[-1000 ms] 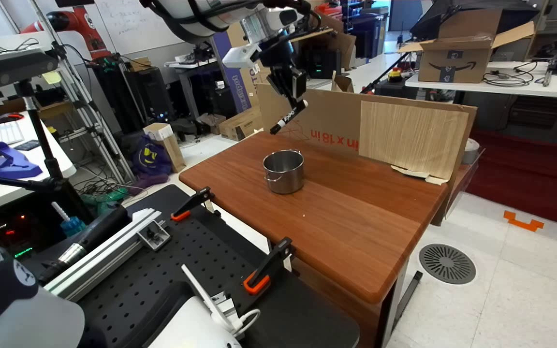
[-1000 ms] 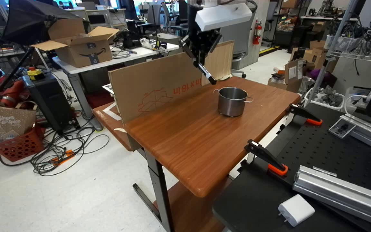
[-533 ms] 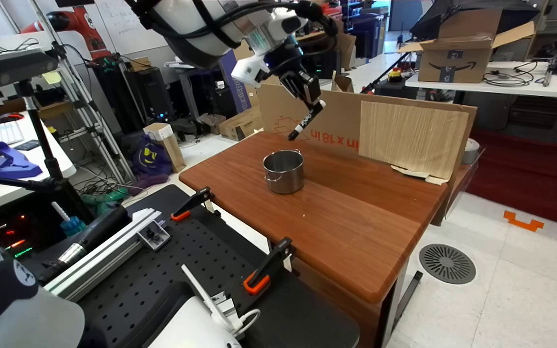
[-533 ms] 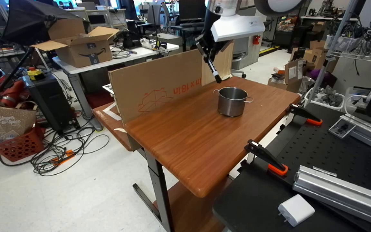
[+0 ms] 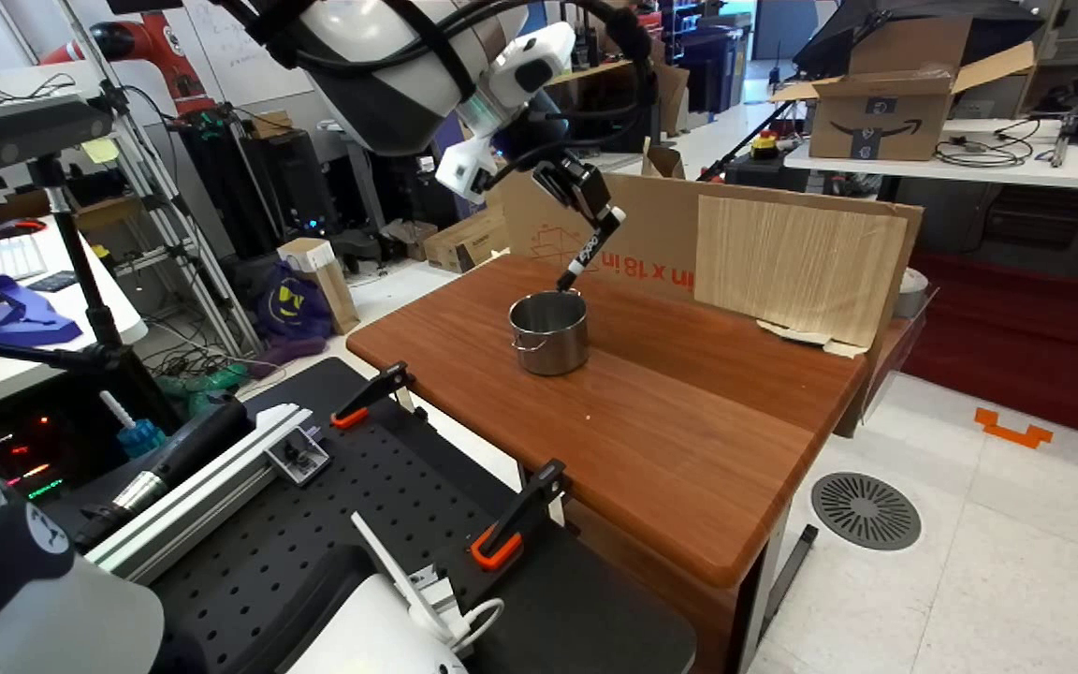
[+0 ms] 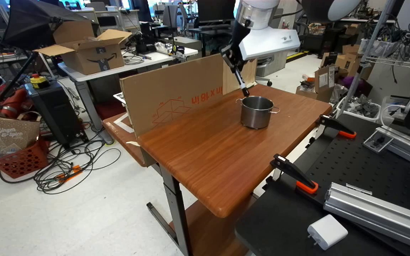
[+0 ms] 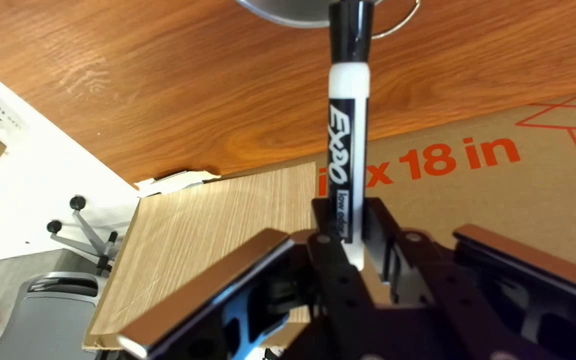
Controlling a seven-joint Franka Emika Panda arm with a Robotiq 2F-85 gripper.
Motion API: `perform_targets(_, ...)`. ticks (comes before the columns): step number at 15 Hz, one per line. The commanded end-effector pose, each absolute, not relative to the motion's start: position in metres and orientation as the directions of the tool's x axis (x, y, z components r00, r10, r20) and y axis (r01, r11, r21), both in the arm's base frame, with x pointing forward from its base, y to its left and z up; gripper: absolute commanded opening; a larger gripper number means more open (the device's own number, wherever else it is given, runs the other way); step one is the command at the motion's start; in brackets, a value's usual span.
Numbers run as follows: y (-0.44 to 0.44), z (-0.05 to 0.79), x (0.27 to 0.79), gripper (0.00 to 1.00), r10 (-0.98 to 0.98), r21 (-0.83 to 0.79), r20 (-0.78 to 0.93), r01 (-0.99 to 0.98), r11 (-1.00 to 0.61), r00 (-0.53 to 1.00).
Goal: Put the marker in the silver pot
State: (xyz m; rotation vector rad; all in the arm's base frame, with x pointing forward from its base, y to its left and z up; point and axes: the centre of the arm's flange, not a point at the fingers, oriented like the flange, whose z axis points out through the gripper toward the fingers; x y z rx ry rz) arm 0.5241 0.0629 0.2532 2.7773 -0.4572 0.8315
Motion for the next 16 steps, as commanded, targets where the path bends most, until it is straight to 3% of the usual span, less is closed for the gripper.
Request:
perform_targets(1, 0.065, 0.241, 0.499, 0.05, -0.225, 0.115, 0.582, -0.353, -0.928, 0.781)
perform_targets(12, 0.066, 0.212, 0.482, 0.05, -0.197, 0.168, 0.531, -0.331, -0.929, 0.824)
perform_targets(13, 0.066, 0.211, 0.481, 0.45, -0.199, 0.168, 0.524, -0.330, -0.929, 0.828)
perform_targets(14, 0.066, 0.211, 0.480, 0.46, -0.199, 0.169, 0.523, -0.330, -0.929, 0.829)
perform_targets(16, 0.066, 0.212, 0.480, 0.59, -0.202, 0.167, 0.514, -0.329, -0.930, 0.834)
